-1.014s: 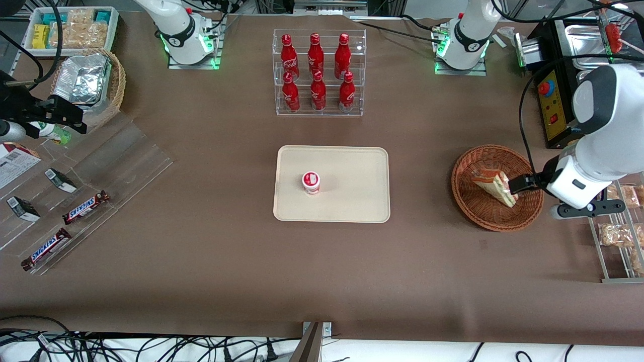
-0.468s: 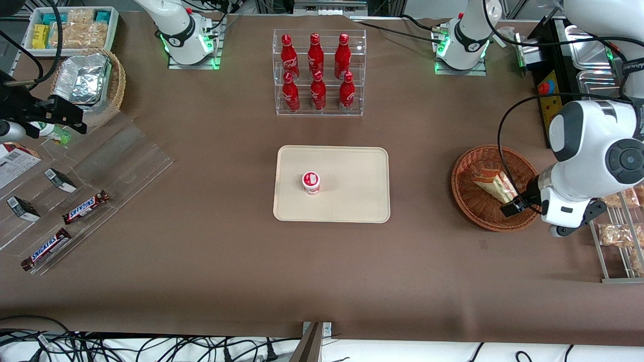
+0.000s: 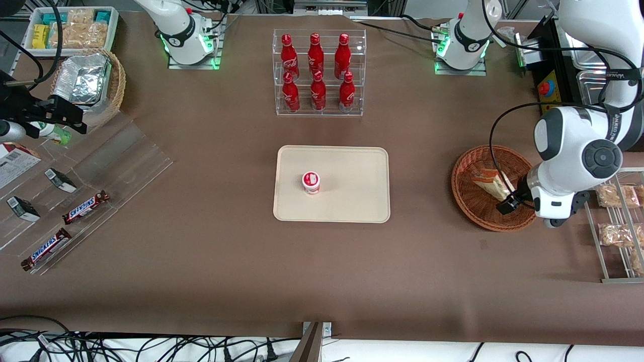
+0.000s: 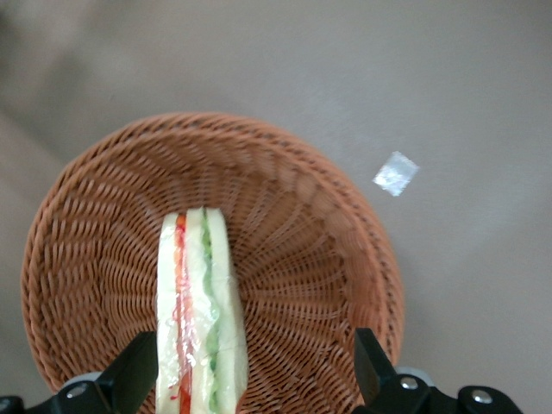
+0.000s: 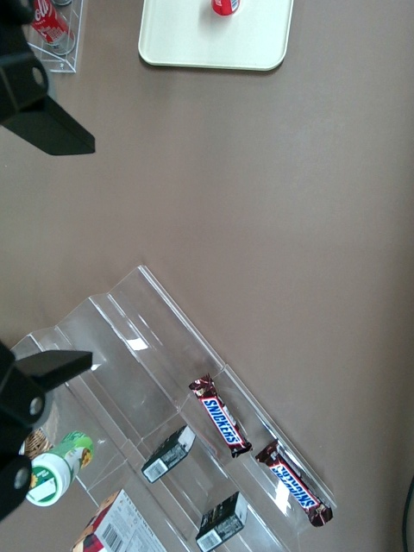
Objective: Place sandwich from basket to tray
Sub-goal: 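Close the left gripper on the sandwich's upright edge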
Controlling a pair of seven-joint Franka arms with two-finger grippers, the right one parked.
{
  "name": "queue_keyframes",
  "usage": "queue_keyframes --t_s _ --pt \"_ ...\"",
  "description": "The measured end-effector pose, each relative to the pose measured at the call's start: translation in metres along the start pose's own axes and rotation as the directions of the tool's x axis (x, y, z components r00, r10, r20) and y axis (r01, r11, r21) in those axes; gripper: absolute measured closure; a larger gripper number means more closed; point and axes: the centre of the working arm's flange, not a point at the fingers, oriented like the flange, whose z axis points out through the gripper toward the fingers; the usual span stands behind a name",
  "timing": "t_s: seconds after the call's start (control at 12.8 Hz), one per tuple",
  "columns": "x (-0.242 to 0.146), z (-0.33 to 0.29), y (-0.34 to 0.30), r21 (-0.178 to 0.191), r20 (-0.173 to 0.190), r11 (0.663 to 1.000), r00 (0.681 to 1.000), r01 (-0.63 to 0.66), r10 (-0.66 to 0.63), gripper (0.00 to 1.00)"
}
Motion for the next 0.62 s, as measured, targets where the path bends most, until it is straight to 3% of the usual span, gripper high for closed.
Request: queue_keyframes --t_s 0.62 --pt "-0.029 0.040 -0.036 -0.005 0.008 0.995 0.995 0.101 -0.101 0.00"
